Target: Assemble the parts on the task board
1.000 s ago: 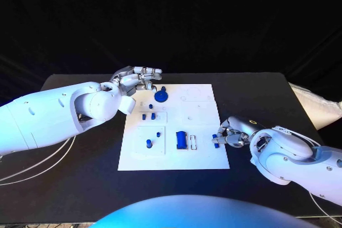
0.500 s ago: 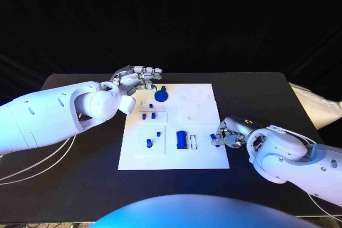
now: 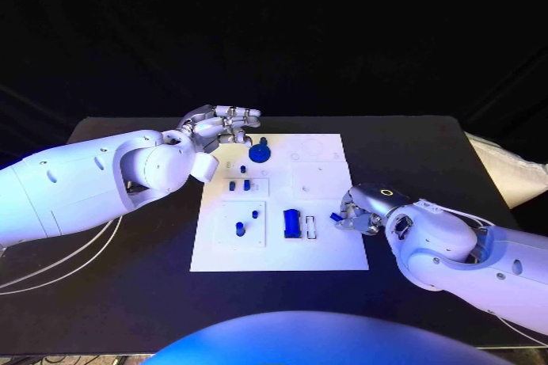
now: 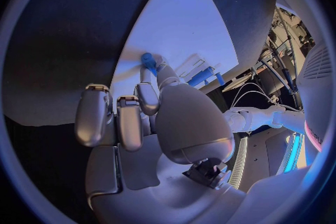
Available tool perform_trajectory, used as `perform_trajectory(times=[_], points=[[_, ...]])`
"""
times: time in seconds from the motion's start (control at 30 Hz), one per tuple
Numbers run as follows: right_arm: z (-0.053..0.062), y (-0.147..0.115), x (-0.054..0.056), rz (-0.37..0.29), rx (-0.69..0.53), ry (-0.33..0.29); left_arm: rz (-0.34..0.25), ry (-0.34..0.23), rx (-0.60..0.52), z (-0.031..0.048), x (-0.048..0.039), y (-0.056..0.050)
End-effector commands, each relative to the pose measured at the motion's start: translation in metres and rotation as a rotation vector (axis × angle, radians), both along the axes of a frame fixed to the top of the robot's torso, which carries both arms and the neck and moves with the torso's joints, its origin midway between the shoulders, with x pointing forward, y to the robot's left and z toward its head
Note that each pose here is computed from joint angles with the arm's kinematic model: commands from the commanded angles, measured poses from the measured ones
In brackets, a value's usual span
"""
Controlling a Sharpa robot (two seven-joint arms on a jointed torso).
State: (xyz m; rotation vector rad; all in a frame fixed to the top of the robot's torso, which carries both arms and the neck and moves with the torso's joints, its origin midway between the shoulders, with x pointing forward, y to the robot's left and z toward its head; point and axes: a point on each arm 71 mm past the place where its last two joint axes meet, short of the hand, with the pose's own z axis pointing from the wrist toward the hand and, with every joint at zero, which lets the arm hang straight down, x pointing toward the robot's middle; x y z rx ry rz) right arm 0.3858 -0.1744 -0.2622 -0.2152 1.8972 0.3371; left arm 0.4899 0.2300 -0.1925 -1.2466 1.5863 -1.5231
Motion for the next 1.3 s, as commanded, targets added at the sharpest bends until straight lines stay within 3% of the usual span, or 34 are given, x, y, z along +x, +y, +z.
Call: perform_trajectory(times=[0.03,0.2,0.43,0.7,0.87,1.1,1.3], points=[[-0.015,-0.004,-0.004,0.016,-0.12,0.053,-0.022,-0.009,-0.009,0.001,-0.0007,-0.002],[-0.016,-0.005,-0.005,0.004,-0.108,0.074,-0.023,-0.008,-0.009,0.001,-0.0007,-0.003],[-0.014,-0.004,-0.009,-0.053,0.008,0.123,-0.022,-0.008,-0.008,0.0009,-0.0005,-0.003],[0.001,-0.001,-0.013,-0.138,0.214,0.133,-0.022,-0.008,-0.009,0.0009,-0.0004,-0.003],[0.006,0.002,-0.014,-0.162,0.281,0.139,-0.023,-0.008,-0.009,0.0009,-0.0005,-0.003],[0.004,0.008,-0.016,-0.203,0.36,0.24,-0.024,-0.008,-0.01,0.0009,-0.0006,-0.003],[0.002,0.015,-0.017,-0.202,0.38,0.286,-0.027,-0.008,-0.01,0.0009,-0.0007,-0.004]])
